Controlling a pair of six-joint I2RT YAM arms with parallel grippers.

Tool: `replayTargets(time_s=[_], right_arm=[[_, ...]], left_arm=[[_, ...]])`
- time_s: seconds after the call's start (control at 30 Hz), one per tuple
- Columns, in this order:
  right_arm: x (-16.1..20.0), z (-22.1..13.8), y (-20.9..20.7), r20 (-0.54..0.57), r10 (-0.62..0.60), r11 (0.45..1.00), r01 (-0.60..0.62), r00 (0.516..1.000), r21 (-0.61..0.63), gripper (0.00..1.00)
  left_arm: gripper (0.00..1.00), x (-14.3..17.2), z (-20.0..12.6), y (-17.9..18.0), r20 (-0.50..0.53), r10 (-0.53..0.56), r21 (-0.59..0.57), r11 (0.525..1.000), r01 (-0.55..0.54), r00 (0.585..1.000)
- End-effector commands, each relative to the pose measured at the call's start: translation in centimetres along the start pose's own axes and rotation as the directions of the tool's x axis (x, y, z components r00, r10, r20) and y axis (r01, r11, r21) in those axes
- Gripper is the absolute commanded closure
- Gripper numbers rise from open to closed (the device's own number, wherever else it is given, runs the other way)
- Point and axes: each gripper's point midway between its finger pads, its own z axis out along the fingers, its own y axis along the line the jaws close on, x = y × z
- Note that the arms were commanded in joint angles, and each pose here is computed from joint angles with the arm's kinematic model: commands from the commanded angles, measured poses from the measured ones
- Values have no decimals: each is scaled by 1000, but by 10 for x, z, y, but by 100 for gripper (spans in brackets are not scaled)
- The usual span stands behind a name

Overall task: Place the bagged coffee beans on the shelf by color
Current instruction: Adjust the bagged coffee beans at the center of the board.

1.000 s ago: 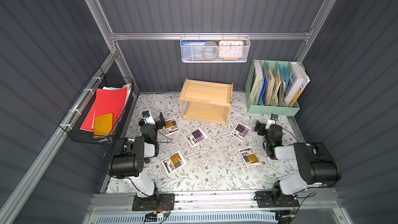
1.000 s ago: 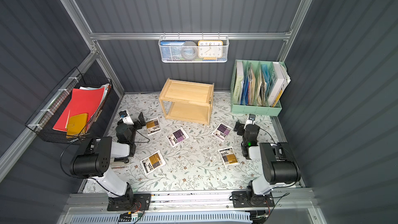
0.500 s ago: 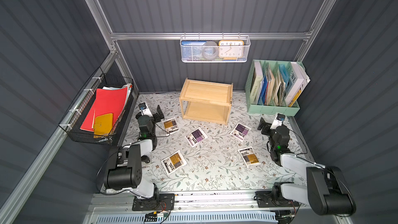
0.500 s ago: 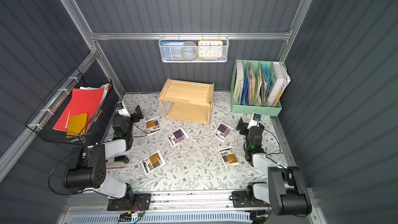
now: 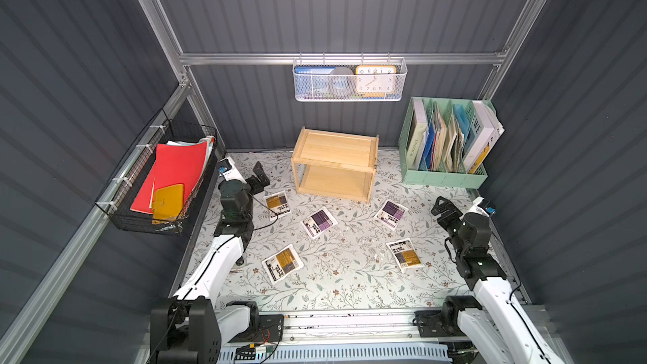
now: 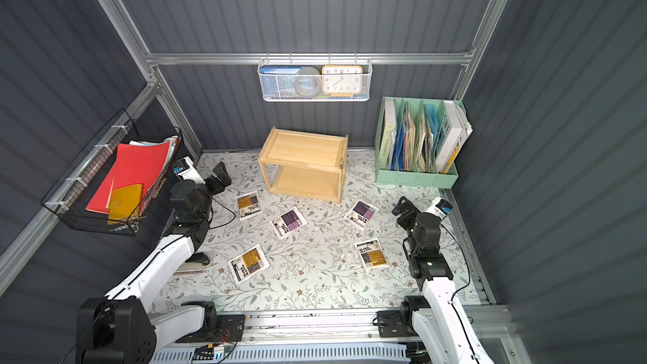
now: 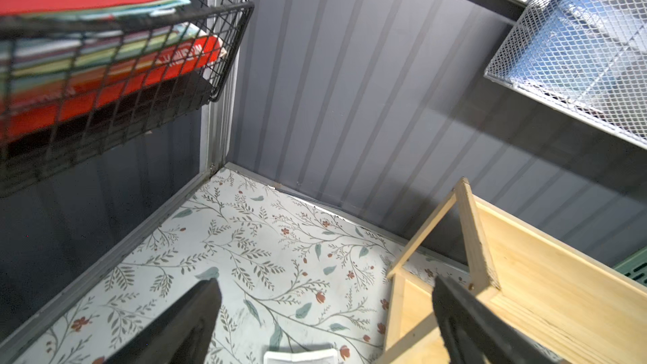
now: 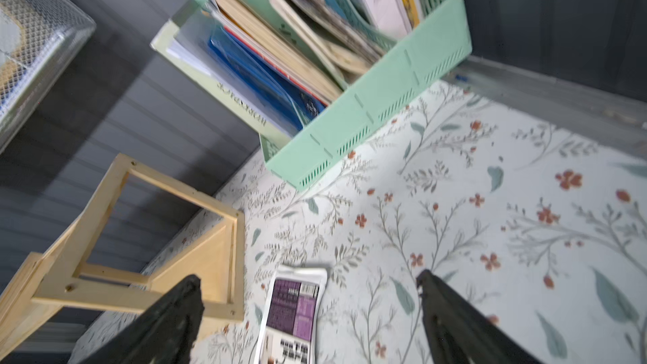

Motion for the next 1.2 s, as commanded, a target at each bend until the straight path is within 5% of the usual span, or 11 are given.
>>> replayTargets(time_s=[0.0, 0.27, 0.5, 0.73, 1.17], right_arm=[[49, -10, -9, -274, 75, 996, -60, 959, 62, 1], [128, -42, -32, -626, 165, 982, -68, 762, 177, 1], [141, -57, -71, -635, 168, 954, 37, 754, 296, 1], [162, -60, -80, -699, 191, 946, 61, 689, 318, 1], [207, -50, -42, -795, 128, 975, 73, 593, 212, 2]], left_arm=[[0, 28, -13, -11, -138, -89, 6, 996, 91, 986], [0, 73, -41, -54, -347, -110, 118, 980, 160, 931], [0, 111, -62, -75, -488, -64, 172, 971, 168, 871], [0, 141, -78, -104, -554, -32, 227, 955, 188, 832], [0, 188, -93, -155, -630, 19, 282, 937, 207, 776]])
